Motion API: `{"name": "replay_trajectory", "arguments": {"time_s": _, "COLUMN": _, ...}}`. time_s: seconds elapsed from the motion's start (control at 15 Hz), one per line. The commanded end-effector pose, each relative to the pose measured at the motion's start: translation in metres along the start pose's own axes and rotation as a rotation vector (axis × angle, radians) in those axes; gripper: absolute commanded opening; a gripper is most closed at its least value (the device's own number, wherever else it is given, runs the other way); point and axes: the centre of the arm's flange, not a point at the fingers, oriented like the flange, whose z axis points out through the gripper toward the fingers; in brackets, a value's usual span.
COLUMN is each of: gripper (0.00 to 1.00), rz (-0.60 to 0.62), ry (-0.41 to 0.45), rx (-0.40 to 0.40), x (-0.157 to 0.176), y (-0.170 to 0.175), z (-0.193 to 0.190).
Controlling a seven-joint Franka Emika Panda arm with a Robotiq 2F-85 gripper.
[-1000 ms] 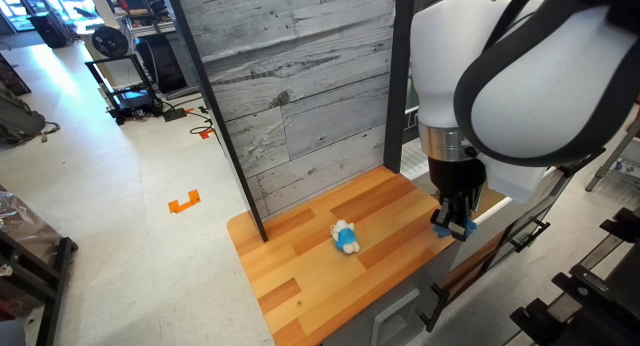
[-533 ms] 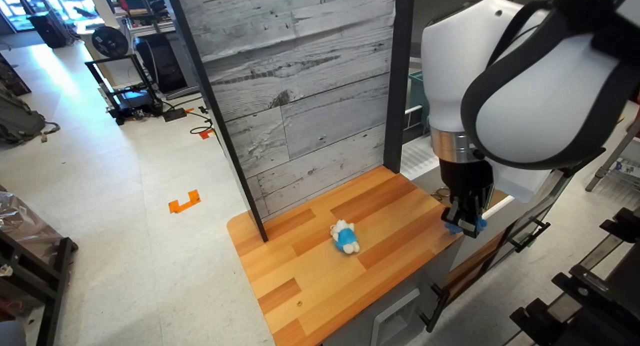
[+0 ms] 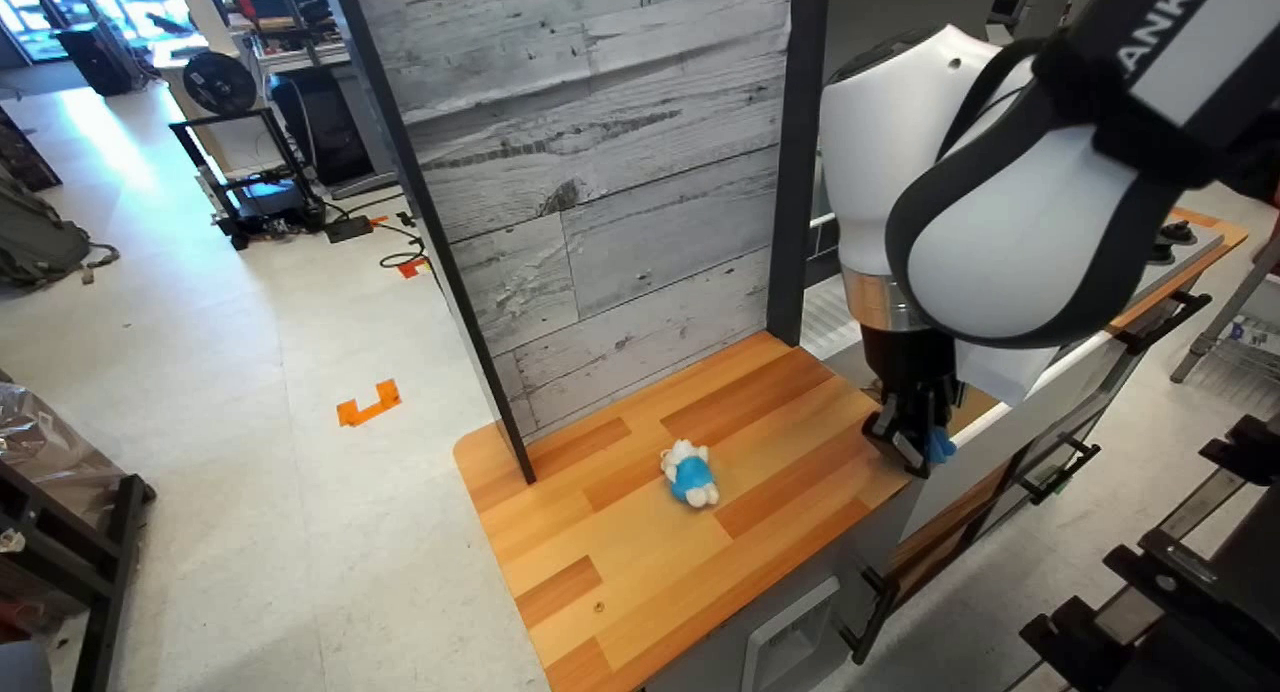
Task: Move the plain blue toy forward
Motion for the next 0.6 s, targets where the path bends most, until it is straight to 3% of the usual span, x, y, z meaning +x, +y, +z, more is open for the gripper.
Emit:
{"name": "replay_trajectory", "arguments": {"time_s": 0.0, "gripper": 0.67, "rz": -0.055, "ry": 0.005, "rx": -0.017, "x": 0.019, "y": -0.010, "z": -0.013}}
{"name": "replay_trajectory", "arguments": {"time_s": 0.27, "gripper": 0.96, "rz": -0.119, "ry": -0.005, "rx": 0.001, "x": 0.016, "y": -0.029, "z": -0.042}}
{"name": "replay_trajectory", "arguments": {"time_s": 0.53, "gripper": 1.00, "rz": -0.169, "ry": -0.029, "rx": 0.031, "x": -0.003, "y": -0.047, "z": -0.083}}
